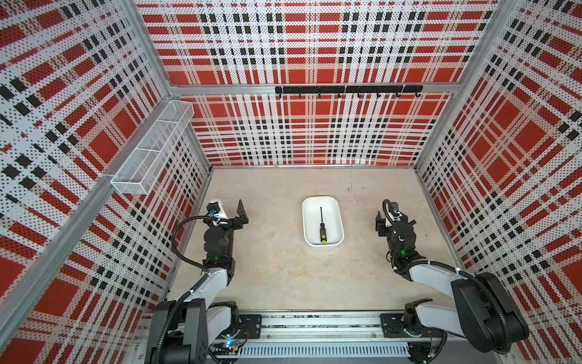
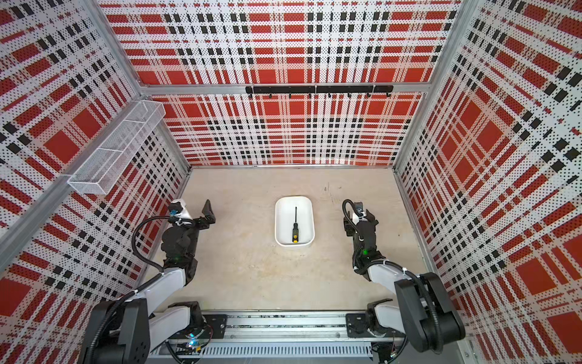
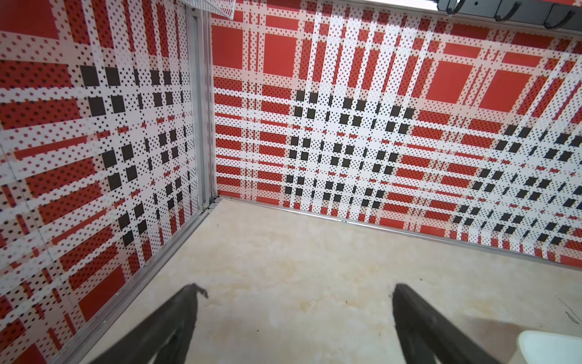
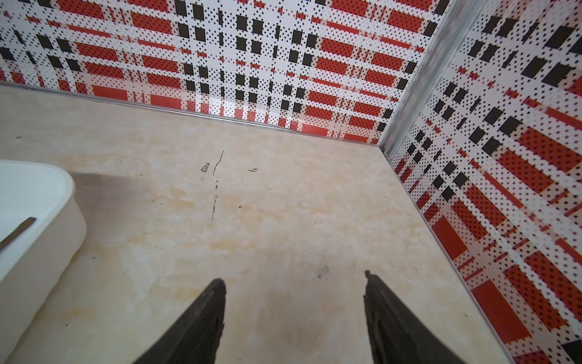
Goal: Put the screwdriver in the bin
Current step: Reset both arms
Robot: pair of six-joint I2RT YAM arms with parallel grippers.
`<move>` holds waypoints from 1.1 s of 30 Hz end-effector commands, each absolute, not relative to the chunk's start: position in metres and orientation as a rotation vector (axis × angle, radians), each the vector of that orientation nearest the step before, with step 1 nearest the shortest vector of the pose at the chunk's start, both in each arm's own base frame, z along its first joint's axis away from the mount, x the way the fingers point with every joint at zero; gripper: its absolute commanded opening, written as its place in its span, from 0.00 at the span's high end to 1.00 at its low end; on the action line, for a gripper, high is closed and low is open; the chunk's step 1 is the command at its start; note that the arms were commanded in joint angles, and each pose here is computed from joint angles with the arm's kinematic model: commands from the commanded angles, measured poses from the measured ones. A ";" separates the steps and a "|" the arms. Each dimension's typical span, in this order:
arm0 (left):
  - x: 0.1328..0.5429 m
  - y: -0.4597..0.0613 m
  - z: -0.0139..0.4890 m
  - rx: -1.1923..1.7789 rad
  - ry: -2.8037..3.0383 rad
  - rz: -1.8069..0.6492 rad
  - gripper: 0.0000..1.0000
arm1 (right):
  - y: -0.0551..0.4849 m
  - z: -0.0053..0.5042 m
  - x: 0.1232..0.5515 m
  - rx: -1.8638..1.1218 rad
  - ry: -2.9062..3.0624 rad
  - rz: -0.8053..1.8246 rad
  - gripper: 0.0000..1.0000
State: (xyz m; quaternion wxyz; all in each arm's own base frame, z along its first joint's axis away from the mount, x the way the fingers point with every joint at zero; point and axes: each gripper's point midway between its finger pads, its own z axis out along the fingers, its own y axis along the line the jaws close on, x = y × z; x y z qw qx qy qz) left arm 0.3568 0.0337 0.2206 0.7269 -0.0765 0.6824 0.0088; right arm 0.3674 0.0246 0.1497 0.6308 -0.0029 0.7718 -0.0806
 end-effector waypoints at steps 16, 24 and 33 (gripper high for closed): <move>0.359 0.024 0.209 -0.061 1.438 -0.033 0.02 | -0.011 0.139 0.371 0.153 1.603 -0.105 0.24; 0.359 0.023 0.182 -0.080 1.496 -0.059 0.02 | -0.003 0.132 0.387 0.105 1.672 -0.075 0.20; 0.380 0.025 0.169 -0.073 1.570 -0.028 0.02 | -0.004 0.129 0.392 0.097 1.699 -0.023 0.10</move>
